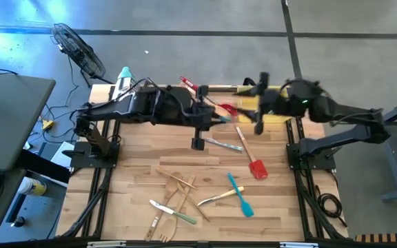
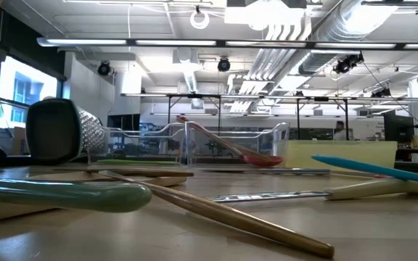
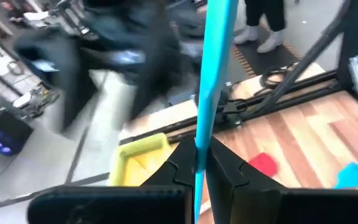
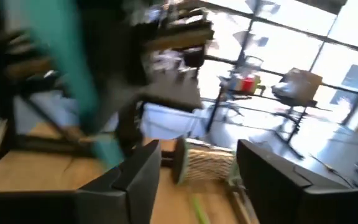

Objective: Pick & Place Kitchen Items
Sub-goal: Put the top blue spatula into the left transparent bin

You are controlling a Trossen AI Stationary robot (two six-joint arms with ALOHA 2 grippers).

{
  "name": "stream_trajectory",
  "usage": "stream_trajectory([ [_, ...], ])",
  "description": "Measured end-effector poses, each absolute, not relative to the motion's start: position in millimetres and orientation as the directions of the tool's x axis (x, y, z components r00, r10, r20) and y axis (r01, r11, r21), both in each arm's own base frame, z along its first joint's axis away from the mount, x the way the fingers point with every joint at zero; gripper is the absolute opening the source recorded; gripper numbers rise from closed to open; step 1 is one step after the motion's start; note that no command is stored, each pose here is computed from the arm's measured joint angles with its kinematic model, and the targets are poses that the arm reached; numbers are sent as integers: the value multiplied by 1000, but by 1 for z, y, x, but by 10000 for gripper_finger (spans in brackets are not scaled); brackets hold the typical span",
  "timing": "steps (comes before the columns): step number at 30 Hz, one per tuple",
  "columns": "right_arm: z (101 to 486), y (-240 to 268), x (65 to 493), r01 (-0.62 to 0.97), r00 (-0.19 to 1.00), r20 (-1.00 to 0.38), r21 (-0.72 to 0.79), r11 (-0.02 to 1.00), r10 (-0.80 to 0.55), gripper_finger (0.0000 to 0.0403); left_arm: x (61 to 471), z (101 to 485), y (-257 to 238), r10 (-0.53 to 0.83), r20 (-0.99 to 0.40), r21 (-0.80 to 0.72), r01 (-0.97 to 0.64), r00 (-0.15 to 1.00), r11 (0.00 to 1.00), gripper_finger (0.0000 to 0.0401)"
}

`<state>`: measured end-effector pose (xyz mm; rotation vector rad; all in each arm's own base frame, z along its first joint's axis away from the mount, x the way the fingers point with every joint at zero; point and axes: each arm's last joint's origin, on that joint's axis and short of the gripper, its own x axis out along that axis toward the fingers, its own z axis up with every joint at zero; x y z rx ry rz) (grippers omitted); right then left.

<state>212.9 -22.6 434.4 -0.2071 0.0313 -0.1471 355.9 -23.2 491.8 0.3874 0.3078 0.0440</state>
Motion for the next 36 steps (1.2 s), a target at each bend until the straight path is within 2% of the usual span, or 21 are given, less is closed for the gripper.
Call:
stream_trajectory([
  [7, 446, -22, 175, 266, 964, 11, -136, 954, -267, 249, 355, 491, -22, 131, -296, 378, -9, 946, 926, 7],
  [14, 445, -18, 141, 247, 966, -48, -107, 963, -253, 252, 354, 489, -19, 246, -304, 414, -104, 920, 904, 7],
  [21, 438, -17, 123, 238, 961, -120, -95, 967, -248, 253, 349, 482, -13, 418, -356, 491, -213, 836, 845, 7],
  [27, 426, -16, 121, 222, 936, -249, -124, 967, -247, 253, 343, 480, -10, 518, -372, 538, -276, 770, 796, 7],
  [31, 416, -16, 118, 215, 904, -349, -133, 968, -248, 253, 332, 484, -5, 694, -324, 569, -453, 643, 686, 7],
  [36, 406, -16, 114, 197, 856, -456, -146, 969, -243, 253, 313, 498, 1, 764, -306, 534, -562, 569, 632, 7],
])
